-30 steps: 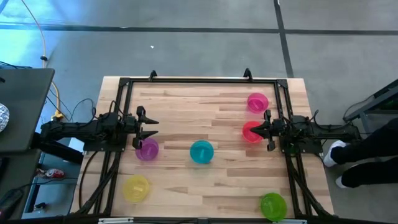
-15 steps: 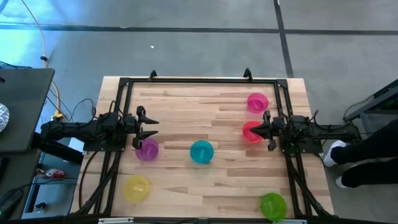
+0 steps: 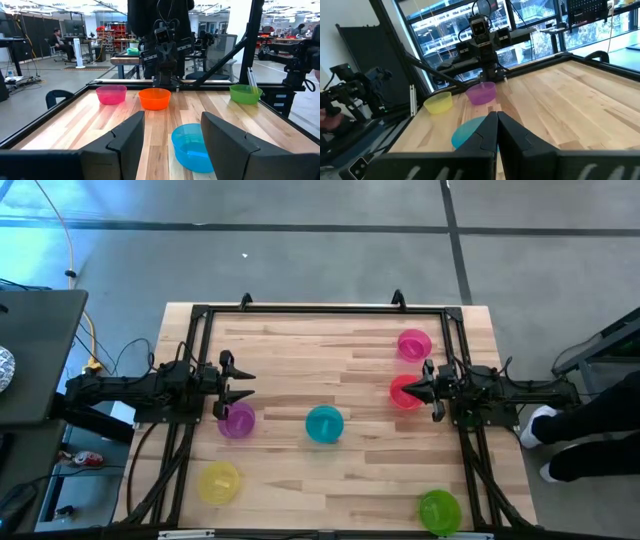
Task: Nest bowls inside each other
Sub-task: Stack the orange bowl on top of the blue bowl
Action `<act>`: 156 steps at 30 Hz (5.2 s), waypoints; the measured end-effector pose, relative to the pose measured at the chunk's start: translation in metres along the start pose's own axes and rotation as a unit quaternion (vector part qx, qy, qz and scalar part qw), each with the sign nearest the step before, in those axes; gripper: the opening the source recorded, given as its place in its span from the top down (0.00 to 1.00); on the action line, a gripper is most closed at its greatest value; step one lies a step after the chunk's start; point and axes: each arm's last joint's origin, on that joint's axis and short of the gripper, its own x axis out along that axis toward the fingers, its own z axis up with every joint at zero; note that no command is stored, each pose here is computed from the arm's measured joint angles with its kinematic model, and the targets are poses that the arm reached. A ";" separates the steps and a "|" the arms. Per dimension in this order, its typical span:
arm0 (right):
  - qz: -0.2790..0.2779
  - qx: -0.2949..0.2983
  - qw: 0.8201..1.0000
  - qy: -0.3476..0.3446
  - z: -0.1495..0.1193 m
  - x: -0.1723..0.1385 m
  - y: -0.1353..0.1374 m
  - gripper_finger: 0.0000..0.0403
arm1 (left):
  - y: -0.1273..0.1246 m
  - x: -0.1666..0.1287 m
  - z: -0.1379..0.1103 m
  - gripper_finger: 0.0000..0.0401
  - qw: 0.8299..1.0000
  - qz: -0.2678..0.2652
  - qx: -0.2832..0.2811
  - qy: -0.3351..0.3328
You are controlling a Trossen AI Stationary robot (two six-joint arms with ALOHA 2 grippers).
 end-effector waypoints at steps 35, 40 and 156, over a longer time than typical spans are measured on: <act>-0.037 0.012 0.999 -0.015 0.001 0.000 -0.002 1.00 | 0.001 0.000 0.001 0.54 0.997 0.009 -0.078 -0.005; -0.034 0.024 0.999 -0.015 0.001 0.000 -0.002 1.00 | 0.001 0.000 0.001 0.54 0.994 0.009 -0.113 -0.005; -0.236 -0.101 0.872 0.417 0.163 0.004 0.040 1.00 | 0.004 -0.001 0.016 0.54 0.953 0.039 -0.285 -0.094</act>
